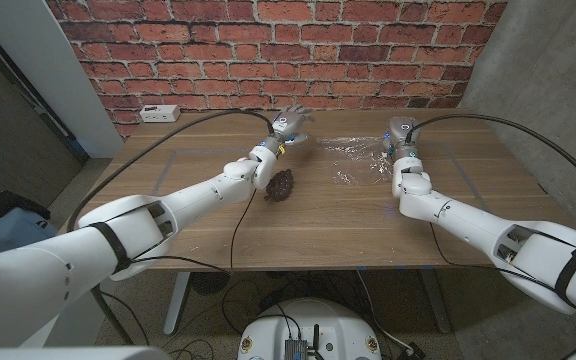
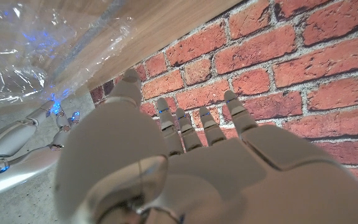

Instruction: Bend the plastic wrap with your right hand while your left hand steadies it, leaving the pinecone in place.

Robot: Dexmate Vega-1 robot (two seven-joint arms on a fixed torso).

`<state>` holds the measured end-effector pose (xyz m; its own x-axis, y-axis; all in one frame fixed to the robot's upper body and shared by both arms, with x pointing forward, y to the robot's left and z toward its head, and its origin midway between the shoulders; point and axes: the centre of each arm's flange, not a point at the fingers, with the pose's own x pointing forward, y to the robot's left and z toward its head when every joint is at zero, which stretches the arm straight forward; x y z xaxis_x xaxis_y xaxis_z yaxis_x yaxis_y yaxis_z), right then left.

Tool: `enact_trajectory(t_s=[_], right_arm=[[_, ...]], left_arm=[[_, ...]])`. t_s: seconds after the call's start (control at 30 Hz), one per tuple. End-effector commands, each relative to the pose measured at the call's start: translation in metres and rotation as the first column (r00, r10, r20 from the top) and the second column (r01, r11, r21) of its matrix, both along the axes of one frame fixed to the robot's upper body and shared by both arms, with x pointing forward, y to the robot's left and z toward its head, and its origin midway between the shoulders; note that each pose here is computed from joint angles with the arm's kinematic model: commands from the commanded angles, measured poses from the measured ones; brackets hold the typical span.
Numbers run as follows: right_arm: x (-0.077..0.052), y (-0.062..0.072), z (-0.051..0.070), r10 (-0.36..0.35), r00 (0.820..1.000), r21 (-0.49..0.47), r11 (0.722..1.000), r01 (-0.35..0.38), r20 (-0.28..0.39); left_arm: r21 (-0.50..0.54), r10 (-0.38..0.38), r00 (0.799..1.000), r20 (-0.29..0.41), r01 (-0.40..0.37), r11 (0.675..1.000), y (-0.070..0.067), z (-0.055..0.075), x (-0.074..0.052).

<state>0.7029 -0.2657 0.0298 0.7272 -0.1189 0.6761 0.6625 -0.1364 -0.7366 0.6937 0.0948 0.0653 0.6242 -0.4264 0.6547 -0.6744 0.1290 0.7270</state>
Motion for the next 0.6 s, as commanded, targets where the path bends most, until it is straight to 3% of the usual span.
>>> enact_trajectory(t_s=[0.03, 0.23, 0.4, 0.6], right_arm=[[0.014, 0.003, 0.002, -0.029, 0.998, -0.025, 0.999, 0.028, -0.055], [0.013, 0.003, 0.003, -0.08, 0.993, -0.048, 0.996, 0.076, -0.087], [0.008, -0.002, 0.006, -0.134, 0.981, -0.063, 0.99, 0.126, -0.143], [-0.004, -0.014, 0.01, -0.129, 0.971, -0.015, 0.992, 0.129, -0.203]], left_arm=[[-0.081, -0.123, 0.984, -0.126, 0.113, 0.99, 0.017, -0.007, -0.019], [-0.077, -0.156, 0.981, -0.113, 0.148, 0.986, 0.015, -0.01, -0.028], [-0.082, -0.17, 0.979, -0.113, 0.161, 0.984, 0.014, -0.009, -0.029], [-0.073, -0.175, 0.978, -0.112, 0.167, 0.983, 0.012, -0.007, -0.028]])
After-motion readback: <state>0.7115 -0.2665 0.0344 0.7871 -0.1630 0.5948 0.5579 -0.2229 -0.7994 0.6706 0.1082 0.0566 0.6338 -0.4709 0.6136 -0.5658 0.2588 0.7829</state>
